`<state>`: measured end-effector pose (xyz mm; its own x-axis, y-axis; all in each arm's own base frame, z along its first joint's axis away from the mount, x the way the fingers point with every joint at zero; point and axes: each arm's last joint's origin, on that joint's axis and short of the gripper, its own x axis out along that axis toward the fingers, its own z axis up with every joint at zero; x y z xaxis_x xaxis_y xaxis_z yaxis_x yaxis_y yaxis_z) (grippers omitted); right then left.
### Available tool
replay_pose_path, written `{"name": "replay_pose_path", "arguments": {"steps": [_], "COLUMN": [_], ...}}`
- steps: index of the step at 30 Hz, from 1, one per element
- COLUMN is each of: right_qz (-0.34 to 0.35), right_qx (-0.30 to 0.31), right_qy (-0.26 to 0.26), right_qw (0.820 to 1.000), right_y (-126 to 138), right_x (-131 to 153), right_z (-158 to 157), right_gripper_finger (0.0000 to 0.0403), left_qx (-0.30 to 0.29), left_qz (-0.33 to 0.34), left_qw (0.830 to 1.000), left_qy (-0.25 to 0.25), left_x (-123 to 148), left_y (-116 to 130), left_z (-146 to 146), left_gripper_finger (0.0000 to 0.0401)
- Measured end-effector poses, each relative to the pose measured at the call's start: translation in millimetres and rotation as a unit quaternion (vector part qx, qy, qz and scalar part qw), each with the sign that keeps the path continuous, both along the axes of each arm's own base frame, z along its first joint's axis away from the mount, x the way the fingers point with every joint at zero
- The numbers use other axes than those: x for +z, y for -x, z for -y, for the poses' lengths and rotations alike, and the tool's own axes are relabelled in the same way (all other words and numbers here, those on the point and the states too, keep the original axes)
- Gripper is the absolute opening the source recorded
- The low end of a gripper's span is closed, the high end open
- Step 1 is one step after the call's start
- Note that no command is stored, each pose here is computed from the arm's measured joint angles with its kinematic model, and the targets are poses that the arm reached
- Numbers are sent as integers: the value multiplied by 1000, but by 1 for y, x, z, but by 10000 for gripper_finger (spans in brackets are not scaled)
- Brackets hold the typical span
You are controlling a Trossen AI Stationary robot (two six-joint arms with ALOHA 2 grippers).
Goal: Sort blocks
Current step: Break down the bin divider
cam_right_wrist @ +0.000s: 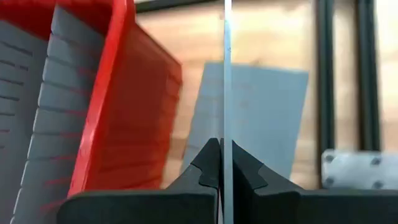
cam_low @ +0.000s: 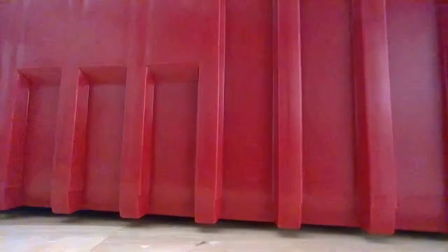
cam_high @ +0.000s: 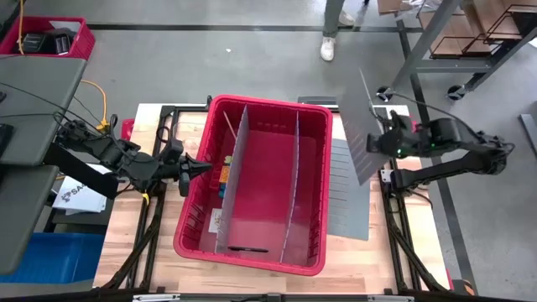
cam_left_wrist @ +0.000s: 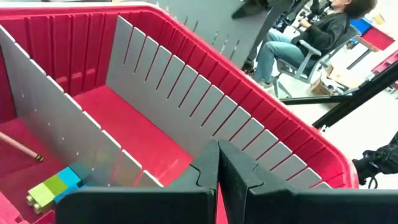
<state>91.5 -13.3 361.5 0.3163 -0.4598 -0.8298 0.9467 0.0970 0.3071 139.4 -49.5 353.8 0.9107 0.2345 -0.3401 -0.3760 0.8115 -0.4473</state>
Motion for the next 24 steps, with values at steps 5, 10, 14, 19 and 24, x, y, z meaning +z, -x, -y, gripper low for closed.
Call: {"name": "replay_pose_path", "arguments": {"steps": [5,10,14,19,24], "right_qz": [28,59,77,81,57], "right_qx": [-12,-34,-48,-47,-29], "right_qy": [-49,-70,-66,-72,-99], "right_qw": [998,995,994,993,993], "right_y": [-6,-18,-31,-50,-60], "right_x": [-17,-41,-68,-89,-98], "right_z": [-16,-37,-53,-62,-70], "right_gripper_finger": [0,0,0,0,2], "left_qx": [2,2,2,-7,-21], "left_qz": [2,2,2,0,8], "left_qw": [1000,1000,1000,1000,999], "left_qy": [9,12,12,17,28], "left_x": [0,0,0,0,1], "left_y": [0,0,0,0,-1], "left_z": [0,0,0,1,2], "left_gripper_finger": [0,0,0,0,0]}}
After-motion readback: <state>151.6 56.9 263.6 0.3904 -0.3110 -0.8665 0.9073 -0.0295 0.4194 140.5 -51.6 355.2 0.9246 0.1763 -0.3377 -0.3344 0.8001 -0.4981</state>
